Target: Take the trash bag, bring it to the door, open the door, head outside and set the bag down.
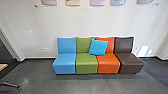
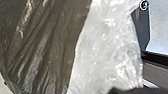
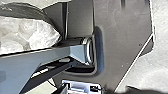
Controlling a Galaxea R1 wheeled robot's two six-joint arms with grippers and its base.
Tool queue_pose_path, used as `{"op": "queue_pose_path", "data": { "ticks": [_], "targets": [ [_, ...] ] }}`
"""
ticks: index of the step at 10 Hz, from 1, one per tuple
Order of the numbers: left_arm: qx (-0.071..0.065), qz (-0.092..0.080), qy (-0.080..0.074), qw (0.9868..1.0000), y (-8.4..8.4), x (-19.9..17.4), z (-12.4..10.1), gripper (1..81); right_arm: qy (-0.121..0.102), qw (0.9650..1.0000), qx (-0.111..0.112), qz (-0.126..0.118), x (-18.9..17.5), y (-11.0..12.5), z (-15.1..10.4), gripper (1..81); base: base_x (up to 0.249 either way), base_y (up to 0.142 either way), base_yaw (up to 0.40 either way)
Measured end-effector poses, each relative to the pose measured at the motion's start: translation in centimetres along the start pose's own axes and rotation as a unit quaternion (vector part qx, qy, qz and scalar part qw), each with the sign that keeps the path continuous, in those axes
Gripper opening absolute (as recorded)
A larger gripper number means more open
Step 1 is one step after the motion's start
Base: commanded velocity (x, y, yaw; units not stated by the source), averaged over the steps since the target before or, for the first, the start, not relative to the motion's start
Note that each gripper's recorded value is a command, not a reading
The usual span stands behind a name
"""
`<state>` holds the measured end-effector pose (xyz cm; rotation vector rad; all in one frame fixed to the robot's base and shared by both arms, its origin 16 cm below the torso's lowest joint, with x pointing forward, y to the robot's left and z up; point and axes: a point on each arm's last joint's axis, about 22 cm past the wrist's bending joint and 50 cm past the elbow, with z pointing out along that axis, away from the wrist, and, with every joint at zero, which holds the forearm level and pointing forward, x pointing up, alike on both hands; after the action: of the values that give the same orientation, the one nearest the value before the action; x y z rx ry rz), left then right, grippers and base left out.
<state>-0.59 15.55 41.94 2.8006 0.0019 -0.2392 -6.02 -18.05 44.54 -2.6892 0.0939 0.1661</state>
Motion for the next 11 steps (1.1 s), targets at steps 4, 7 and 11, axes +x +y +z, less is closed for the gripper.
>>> {"op": "queue_pose_path", "data": {
  "ticks": [4, 7, 11],
  "targets": [
    [0.003, 0.001, 0.002, 1.0, -0.5, 0.2, -0.2, 1.0, -0.002, 1.0, -0.001, 0.0, -0.5, -0.3, 0.3, 81.1, 0.0, 0.0, 0.0],
    [0.004, 0.006, 0.002, 1.0, -0.5, 0.2, -0.2, 1.0, -0.001, 0.9997, -0.025, -0.003, -0.4, 0.7, 0.9, 81.1, 0.0, 0.0, 0.0],
    [0.009, 0.017, 0.002, 0.9998, -1.1, -0.2, -0.2, 1.0, -0.007, 0.9987, -0.051, -0.005, -0.7, 1.2, 1.8, 81.1, 0.0, 0.0, 0.0]
  ]
}}
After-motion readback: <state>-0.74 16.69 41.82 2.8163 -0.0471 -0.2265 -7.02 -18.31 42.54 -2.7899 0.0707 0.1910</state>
